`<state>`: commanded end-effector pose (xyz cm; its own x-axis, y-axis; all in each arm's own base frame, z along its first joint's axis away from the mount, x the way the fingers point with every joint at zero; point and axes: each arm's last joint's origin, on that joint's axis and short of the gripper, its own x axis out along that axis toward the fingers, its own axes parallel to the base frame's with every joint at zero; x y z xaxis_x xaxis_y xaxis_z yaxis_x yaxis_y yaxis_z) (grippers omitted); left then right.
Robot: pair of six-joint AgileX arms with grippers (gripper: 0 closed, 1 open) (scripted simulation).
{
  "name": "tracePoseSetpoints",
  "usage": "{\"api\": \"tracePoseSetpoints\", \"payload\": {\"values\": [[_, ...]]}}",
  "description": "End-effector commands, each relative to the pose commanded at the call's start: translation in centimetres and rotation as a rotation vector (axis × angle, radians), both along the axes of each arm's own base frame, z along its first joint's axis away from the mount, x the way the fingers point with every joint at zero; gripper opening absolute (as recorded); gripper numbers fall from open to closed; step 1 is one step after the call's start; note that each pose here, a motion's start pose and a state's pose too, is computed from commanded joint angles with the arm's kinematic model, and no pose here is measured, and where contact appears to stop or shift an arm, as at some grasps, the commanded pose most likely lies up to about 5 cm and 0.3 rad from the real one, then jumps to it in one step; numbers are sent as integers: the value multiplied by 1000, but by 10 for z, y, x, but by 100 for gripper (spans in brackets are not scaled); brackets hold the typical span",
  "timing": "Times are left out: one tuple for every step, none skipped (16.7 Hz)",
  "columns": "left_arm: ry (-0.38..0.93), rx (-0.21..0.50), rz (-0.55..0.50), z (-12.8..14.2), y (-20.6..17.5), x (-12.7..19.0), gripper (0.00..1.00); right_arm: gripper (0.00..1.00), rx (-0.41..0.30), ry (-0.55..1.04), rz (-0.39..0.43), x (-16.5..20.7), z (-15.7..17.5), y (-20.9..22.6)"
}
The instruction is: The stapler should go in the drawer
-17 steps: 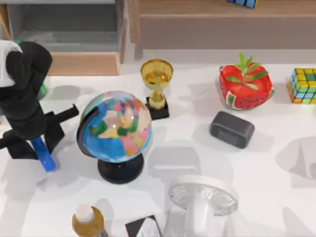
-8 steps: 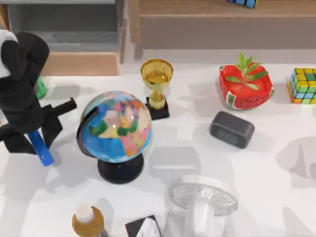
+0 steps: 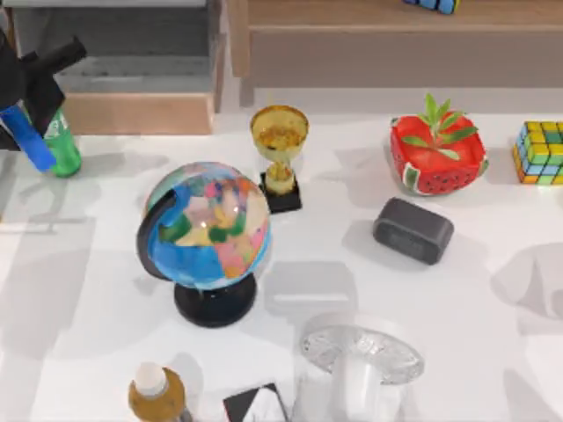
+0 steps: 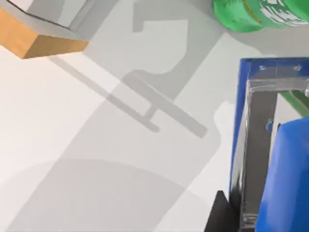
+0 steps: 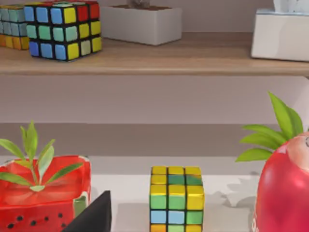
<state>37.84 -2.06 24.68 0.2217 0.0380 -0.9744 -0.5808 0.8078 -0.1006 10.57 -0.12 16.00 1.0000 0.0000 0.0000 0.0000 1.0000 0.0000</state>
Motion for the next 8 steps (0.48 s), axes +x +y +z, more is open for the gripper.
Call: {"api": "tracePoseSetpoints", "payload": {"values": [[-34,11,-10,17,9,8,0,100,0,0,0,0,0,0],[-63,27,-26,31,19,16,0,100,0,0,0,0,0,0],[-84,46,-48,42,32,25,0,100,0,0,0,0,0,0],[-97,68,-76,49,45,33,0,100,0,0,0,0,0,0],[-102,90,-109,53,59,42,0,100,0,0,0,0,0,0],[-97,112,-147,54,75,50,0,100,0,0,0,0,0,0],[-83,132,-189,51,91,59,0,100,0,0,0,0,0,0],[-61,147,-235,44,107,67,0,100,0,0,0,0,0,0]]}}
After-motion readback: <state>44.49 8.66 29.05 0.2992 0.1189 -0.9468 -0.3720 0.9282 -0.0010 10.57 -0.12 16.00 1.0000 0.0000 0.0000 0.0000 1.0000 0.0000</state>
